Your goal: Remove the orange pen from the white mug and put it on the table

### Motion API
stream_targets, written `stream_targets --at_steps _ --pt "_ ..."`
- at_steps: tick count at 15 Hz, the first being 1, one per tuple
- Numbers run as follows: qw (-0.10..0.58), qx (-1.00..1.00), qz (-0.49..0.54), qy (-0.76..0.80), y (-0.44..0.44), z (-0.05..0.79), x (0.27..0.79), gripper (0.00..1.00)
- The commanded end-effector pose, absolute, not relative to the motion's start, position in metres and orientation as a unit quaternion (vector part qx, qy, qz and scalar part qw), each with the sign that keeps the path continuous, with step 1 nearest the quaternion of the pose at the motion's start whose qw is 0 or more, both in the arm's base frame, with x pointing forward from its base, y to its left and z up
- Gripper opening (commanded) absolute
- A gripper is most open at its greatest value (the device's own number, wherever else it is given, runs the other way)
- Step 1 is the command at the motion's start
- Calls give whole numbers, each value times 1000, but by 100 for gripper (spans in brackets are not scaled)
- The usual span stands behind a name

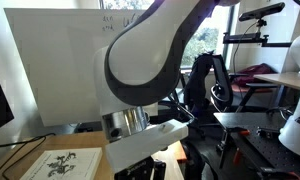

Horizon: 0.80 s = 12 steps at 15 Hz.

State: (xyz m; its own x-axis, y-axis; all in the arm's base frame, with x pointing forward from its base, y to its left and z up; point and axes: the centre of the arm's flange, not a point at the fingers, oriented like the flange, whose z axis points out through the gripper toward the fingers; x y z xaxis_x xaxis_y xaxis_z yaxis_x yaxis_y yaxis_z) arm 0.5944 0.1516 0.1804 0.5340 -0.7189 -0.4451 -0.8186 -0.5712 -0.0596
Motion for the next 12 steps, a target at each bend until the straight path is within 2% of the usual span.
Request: stream_targets --at_steps 1,4,7,8,11,12 --pt "143 -856 213 449 153 173 601 25" --pt "146 -852 219 452 153 167 601 27" --pt "145 -850 223 455 150 164 600 36" --pt "144 -850 225 453 149 165 600 35" --pt "142 -849 232 453 145 165 601 42" --pt "141 -849 236 450 144 164 601 39"
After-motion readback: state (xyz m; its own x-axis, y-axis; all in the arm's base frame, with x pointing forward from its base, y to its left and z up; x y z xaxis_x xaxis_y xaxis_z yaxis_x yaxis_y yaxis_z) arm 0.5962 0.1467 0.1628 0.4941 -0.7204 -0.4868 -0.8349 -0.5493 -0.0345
